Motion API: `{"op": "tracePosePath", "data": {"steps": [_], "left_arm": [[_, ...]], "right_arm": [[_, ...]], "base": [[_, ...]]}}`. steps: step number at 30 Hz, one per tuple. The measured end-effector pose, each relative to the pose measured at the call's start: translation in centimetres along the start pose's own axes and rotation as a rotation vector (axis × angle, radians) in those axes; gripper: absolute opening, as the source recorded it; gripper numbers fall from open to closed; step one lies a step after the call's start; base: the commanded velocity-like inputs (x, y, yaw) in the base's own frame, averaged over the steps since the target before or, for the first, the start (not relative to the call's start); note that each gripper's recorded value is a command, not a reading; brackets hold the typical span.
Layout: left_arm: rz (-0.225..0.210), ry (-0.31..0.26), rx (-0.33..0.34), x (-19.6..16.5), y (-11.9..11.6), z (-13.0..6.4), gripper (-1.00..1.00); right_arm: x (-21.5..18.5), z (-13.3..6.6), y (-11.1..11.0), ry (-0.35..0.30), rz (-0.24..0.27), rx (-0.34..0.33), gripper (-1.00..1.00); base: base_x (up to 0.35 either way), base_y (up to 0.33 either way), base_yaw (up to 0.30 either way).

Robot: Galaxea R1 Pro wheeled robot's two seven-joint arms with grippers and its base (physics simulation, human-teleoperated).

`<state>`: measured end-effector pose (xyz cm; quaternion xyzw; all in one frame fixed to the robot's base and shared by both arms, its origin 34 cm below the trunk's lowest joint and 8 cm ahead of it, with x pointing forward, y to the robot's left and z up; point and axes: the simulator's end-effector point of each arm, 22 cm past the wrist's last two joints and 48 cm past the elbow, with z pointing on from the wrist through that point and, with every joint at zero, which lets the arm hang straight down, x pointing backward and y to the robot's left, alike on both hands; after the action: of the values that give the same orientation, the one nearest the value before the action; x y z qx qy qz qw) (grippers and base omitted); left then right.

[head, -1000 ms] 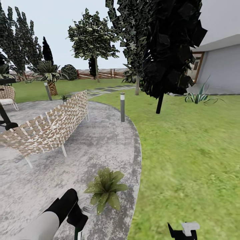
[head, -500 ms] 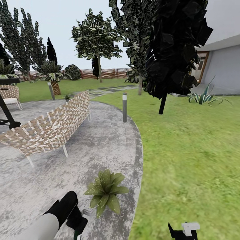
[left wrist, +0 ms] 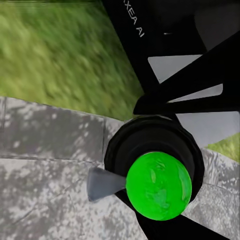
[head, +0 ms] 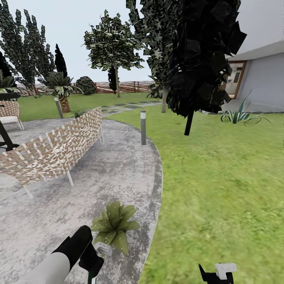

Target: Pick up the pesticide atomizer in the garden and spray insectifuge to fully cover both potted plants in the garden.

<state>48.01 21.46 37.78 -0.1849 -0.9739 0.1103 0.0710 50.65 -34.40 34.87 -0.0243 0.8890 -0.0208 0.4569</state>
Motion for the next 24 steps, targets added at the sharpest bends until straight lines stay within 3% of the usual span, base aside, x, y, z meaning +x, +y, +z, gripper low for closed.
{"op": "tracePosePath", "data": {"steps": [4,17,24], "left_arm": [[-0.001,0.0,-0.004,0.01,0.17,-0.07,-1.0],[-0.002,0.001,-0.005,0.06,0.2,-0.05,-1.0],[-0.006,0.022,0.002,0.97,0.16,0.6,-1.0]], "right_arm": [[-0.03,0.01,0.11,-0.001,0.001,-0.001,1.0],[-0.04,0.01,0.13,-0.001,0.001,-0.001,1.0],[0.01,0.01,0.13,0.0,0.001,-0.002,1.0]], "base": [[0.14,-0.261,0.116],[0.197,-0.231,0.261],[0.073,-0.067,0.027]]}}
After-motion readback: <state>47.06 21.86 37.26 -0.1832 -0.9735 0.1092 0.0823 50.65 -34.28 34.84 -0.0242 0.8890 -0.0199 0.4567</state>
